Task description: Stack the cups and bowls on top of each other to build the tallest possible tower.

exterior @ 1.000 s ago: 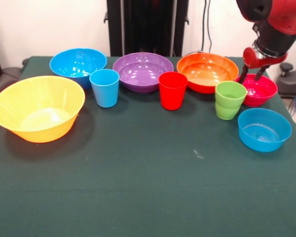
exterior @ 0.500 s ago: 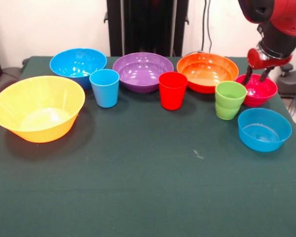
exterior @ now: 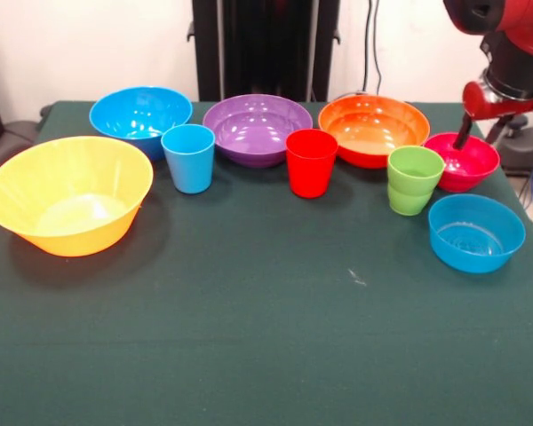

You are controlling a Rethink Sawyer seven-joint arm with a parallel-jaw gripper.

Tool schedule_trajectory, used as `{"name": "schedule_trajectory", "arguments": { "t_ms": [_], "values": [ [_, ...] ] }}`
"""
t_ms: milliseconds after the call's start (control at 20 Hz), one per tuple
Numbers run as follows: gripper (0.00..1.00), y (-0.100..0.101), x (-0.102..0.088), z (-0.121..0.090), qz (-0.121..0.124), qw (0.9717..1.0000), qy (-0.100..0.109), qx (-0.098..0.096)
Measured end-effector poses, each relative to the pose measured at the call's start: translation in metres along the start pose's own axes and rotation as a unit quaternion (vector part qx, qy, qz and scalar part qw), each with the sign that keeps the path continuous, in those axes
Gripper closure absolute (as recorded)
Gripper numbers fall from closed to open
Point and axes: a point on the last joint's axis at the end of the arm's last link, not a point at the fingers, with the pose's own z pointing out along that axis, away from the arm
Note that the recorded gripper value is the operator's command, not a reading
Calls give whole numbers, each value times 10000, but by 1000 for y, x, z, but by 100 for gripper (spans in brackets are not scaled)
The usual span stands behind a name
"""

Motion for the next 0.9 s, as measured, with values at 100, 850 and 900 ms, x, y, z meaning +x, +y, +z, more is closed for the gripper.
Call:
{"name": "schedule_trajectory", "arguments": {
  "t_ms": [100, 850, 900],
  "values": [
    [0, 4, -2, -1, 26, 10000, -26, -24],
    [0, 53, -28, 41, 486, 9967, -639, 65],
    [0, 54, -29, 45, 505, 9965, -659, 67]
  ]
}}
